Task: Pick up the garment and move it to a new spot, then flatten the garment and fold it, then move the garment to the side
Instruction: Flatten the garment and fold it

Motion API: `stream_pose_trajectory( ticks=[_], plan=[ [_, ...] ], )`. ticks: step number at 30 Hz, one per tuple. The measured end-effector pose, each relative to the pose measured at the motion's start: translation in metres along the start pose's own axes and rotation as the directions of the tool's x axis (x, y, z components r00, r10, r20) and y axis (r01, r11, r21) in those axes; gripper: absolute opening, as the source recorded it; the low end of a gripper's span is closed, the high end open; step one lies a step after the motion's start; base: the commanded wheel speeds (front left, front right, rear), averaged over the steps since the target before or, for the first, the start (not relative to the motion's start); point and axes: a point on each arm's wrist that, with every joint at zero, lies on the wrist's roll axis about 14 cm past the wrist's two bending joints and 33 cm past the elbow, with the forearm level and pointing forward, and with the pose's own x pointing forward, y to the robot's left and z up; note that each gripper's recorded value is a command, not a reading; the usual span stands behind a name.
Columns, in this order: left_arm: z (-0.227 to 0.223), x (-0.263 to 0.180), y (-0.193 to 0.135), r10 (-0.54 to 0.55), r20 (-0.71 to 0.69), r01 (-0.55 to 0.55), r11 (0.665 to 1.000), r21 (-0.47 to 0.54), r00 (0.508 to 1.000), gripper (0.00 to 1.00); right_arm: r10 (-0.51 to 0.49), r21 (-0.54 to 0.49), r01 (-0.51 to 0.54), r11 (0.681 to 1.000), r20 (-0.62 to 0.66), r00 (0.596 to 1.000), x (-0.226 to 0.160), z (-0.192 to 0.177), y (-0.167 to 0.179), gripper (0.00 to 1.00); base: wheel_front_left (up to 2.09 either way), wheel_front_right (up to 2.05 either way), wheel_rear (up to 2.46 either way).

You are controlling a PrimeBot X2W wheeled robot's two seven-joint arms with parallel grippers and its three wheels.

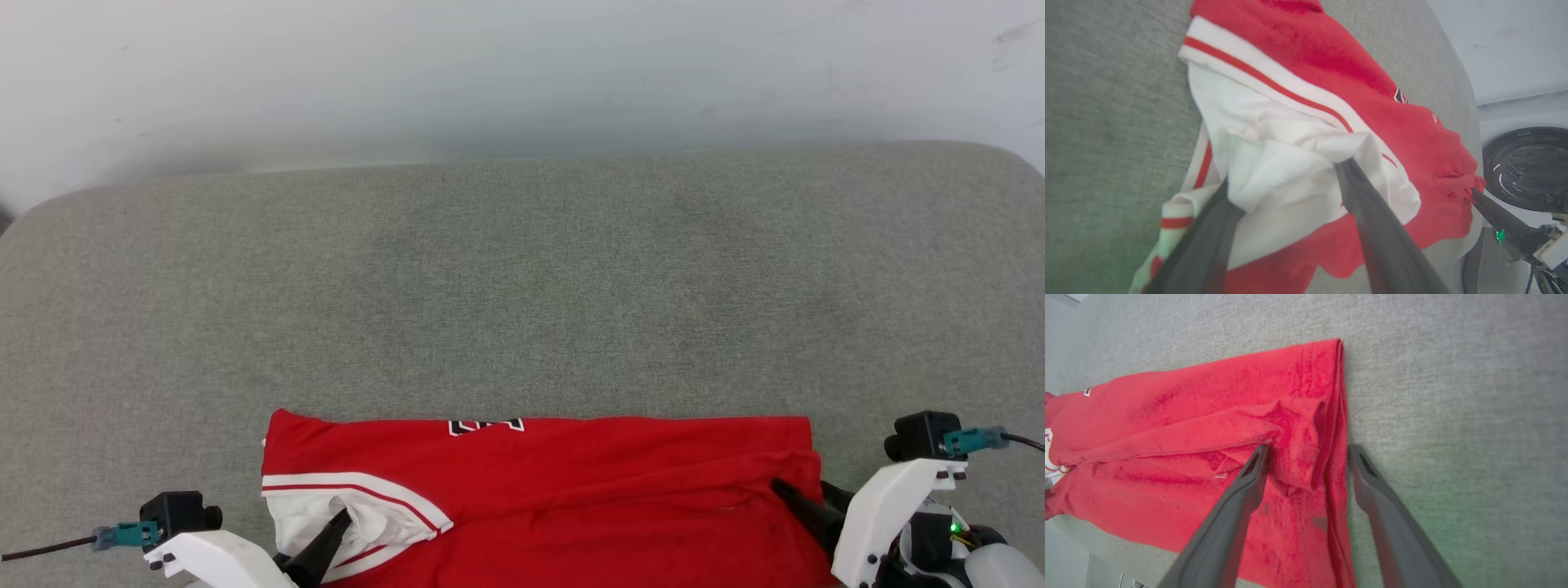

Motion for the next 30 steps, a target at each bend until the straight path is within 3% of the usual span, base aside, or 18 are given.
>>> stream_pose_trajectory(
  ticks=[4, 8, 12, 17, 21, 25, 30],
  plan=[
    [0.022, -0.005, -0.005, -0.02, 0.135, 0.009, 0.997, 0.078, 0.991, 1.0, 0.011, -0.009, -0.01, 1.0, 0.06, 0.998, -0.011, 0.002, 0.004, 1.0, 0.0, 0.0, 0.0],
    [0.053, -0.015, -0.024, -0.064, 0.301, -0.002, 0.976, 0.216, 0.952, 1.0, 0.013, -0.021, -0.009, 1.0, 0.166, 0.986, -0.031, 0.027, 0.003, 1.0, 0.0, 0.0, 0.0],
    [0.088, -0.029, -0.054, -0.157, 0.457, -0.035, 0.922, 0.385, 0.876, 1.0, -0.027, -0.037, 0.035, 0.999, 0.203, 0.979, -0.052, 0.046, -0.01, 1.0, 0.0, 0.0, 0.0],
    [0.113, -0.05, -0.081, -0.236, 0.598, -0.116, 0.864, 0.489, 0.766, 1.0, -0.08, -0.062, 0.093, 0.994, 0.182, 0.98, -0.068, 0.06, -0.022, 1.0, 0.0, 0.0, 0.0],
    [0.118, -0.061, -0.091, -0.269, 0.64, -0.182, 0.816, 0.548, 0.72, 1.0, -0.096, -0.087, 0.107, 0.99, 0.119, 0.988, -0.067, 0.058, -0.022, 1.0, 0.0, 0.0, 0.0],
    [0.117, -0.068, -0.094, -0.264, 0.67, -0.204, 0.82, 0.535, 0.694, 1.0, -0.08, -0.08, 0.083, 0.993, 0.03, 0.996, -0.052, 0.043, -0.012, 1.0, 0.0, 0.0, 0.0],
    [0.111, -0.067, -0.086, -0.234, 0.675, -0.225, 0.824, 0.52, 0.7, 1.0, -0.059, -0.051, 0.055, 0.997, -0.079, 0.995, -0.025, 0.019, -0.004, 1.0, 0.0, 0.0, 0.0]
  ],
)
